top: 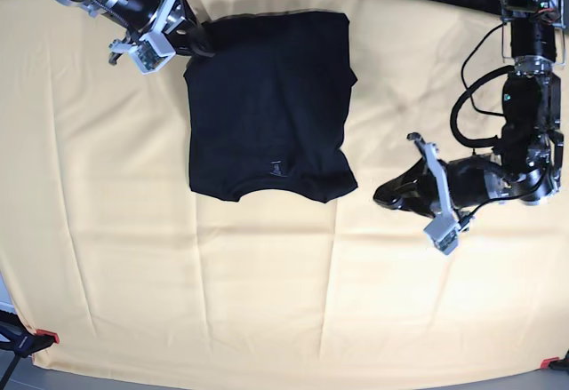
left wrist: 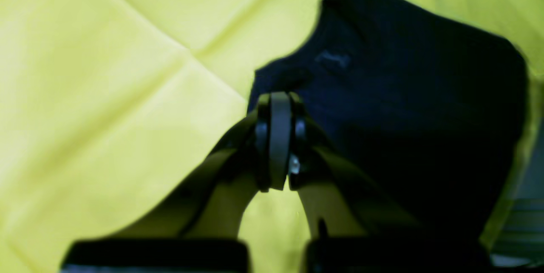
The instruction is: Fold the T-shirt properly
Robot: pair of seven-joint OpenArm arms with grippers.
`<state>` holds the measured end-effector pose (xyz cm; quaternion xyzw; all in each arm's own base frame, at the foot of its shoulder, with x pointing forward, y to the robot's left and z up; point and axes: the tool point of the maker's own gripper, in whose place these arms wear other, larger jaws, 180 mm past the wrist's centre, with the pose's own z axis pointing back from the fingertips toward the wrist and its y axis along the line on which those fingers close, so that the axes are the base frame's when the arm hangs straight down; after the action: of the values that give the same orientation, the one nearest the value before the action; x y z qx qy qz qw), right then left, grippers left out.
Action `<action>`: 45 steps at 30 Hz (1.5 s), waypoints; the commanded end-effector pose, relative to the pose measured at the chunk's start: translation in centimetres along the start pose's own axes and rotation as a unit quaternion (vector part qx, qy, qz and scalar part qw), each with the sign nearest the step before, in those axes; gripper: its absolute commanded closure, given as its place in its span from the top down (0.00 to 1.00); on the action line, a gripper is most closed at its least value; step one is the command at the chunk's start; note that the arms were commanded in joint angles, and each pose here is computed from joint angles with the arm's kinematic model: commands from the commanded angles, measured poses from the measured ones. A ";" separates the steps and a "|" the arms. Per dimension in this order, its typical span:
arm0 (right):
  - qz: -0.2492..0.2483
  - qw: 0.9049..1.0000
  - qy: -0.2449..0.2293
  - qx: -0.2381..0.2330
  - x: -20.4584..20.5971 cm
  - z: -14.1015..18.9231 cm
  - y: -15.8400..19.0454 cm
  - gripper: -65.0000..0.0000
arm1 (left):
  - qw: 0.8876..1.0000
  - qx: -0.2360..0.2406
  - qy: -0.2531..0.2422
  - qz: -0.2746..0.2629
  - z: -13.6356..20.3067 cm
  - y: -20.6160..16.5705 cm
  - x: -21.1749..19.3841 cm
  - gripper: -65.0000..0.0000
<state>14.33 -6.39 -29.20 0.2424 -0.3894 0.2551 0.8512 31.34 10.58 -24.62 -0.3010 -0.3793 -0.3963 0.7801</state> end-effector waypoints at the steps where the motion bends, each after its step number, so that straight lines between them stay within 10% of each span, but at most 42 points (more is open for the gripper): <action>1: 0.002 1.000 -0.020 -0.001 0.9 0.4 0.0 0.00 | 0.999 -0.014 -0.028 -0.019 1.3 -0.6 1.5 0.00; 9: -0.071 0.987 -0.027 -0.141 0.4 4.0 -6.7 0.00 | 0.997 -0.020 -0.075 0.030 6.3 -3.0 -0.7 0.00; 29: -0.202 0.970 0.107 -0.084 -7.5 12.8 -1.8 0.00 | 0.986 -0.024 0.104 0.126 11.5 -16.8 -11.2 0.00; 37: -0.249 0.941 0.222 -0.060 -12.1 15.7 1.7 0.00 | 0.950 -0.047 0.203 0.231 13.6 -21.7 -17.4 0.00; 45: -0.388 0.873 0.295 -0.008 -22.1 16.2 5.0 0.00 | 0.892 -0.073 0.233 0.380 13.4 -26.5 -24.3 0.00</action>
<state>-9.73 -17.76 -36.70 0.2821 -0.0014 -0.0416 0.9585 -5.36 17.04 -33.74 -0.3736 -0.0149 -0.1538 0.9146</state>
